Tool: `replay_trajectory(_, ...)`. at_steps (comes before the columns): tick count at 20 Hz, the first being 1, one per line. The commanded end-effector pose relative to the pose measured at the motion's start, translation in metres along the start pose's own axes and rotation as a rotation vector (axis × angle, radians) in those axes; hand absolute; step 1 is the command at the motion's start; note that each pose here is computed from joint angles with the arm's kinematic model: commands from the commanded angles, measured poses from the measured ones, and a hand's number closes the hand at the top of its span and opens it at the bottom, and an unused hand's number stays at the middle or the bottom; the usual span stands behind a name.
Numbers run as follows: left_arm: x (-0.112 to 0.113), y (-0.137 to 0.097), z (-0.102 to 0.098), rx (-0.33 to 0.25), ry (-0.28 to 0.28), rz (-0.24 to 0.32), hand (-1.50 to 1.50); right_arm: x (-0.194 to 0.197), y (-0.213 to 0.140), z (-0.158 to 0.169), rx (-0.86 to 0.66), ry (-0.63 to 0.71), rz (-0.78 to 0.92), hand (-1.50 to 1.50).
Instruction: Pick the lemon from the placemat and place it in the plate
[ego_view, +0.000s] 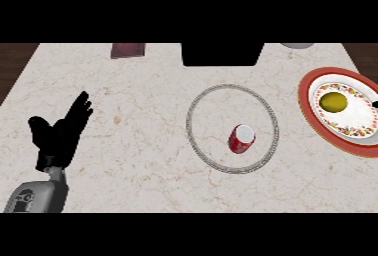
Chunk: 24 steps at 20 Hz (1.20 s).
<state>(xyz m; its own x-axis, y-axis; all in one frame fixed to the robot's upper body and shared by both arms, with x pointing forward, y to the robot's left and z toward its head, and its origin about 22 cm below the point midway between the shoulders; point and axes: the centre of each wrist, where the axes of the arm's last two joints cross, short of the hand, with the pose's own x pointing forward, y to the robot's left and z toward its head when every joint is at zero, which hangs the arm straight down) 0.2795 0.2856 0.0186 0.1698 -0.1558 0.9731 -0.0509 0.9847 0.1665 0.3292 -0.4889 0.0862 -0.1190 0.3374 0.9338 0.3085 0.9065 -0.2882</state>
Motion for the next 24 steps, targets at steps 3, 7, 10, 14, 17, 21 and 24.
replay_trajectory(3, 0.015, 0.000, -0.011, -0.017, -0.009, -0.016, 0.00, -0.019, -0.035, 0.028, 0.024, -0.013, -0.083, -1.50)
replay_trajectory(7, 0.010, 0.004, -0.008, -0.015, -0.007, -0.003, 0.00, -0.025, -0.040, 0.029, -0.015, -0.030, -0.060, -1.50)
replay_trajectory(10, -0.007, 0.006, 0.001, -0.015, 0.006, -0.007, 0.00, -0.014, -0.067, 0.032, -0.005, -0.033, -0.076, -1.50)
replay_trajectory(14, -0.004, 0.008, 0.000, -0.010, -0.001, -0.009, 0.00, -0.026, -0.080, 0.046, -0.031, -0.010, -0.037, -1.50)
replay_trajectory(17, 0.001, 0.018, -0.009, 0.003, -0.017, -0.008, 0.00, -0.031, -0.099, 0.065, -0.032, -0.019, -0.027, -1.50)
replay_trajectory(21, 0.006, -0.007, 0.005, -0.006, -0.018, -0.007, 0.00, -0.018, -0.112, 0.058, -0.037, -0.001, 0.004, -1.50)
replay_trajectory(24, 0.010, -0.002, 0.000, -0.002, -0.015, -0.005, 0.00, -0.039, -0.109, 0.078, -0.033, 0.045, 0.028, -1.50)
